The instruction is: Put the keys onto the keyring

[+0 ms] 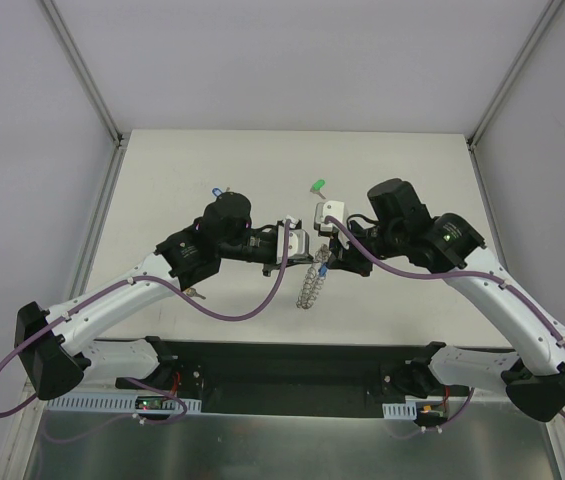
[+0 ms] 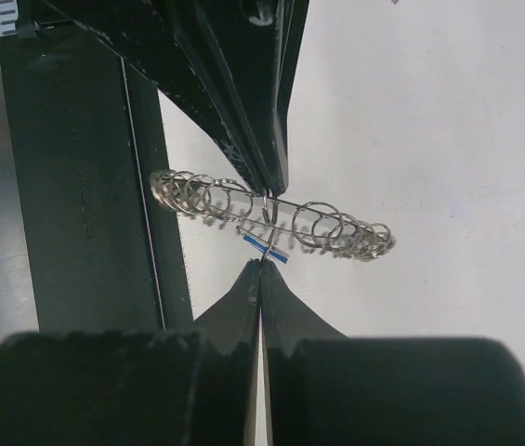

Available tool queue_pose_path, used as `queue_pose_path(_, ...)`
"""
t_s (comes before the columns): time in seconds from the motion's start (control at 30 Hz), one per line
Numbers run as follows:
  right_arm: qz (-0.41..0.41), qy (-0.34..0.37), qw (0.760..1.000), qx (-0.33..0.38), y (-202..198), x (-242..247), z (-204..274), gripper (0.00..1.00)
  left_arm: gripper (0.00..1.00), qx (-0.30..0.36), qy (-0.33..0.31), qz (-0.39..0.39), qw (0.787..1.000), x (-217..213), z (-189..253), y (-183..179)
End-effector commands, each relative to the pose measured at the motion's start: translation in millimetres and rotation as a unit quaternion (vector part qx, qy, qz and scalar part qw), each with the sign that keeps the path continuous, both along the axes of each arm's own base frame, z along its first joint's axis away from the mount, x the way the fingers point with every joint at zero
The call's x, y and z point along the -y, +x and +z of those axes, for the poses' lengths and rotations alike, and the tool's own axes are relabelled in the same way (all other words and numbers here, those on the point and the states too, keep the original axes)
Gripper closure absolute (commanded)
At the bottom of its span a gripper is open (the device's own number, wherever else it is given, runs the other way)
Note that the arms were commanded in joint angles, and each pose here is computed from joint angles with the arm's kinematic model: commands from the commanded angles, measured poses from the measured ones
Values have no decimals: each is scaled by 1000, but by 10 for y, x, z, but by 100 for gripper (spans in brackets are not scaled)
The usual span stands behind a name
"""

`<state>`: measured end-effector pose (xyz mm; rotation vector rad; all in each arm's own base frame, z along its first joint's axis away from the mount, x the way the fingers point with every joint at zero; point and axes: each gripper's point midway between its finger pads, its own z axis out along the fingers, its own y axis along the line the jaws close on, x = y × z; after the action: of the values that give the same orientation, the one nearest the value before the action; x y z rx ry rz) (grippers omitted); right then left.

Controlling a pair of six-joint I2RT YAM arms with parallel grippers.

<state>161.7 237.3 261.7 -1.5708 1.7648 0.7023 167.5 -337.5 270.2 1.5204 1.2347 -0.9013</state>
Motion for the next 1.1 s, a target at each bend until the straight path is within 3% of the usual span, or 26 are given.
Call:
queue_pose_path(0.0,19,19,1000,10,-16,-48,148,99,100,19,-39,-15,999,66,236,7)
queue_pose_path(0.43,28,20,999,10,-59,-36,165,99,100,17,-43,-21,999,65,252,-18)
queue_pose_path(1.07,68,42,996,49,-251,-97,350,99,100,-38,-75,-96,992,-143,398,-253)
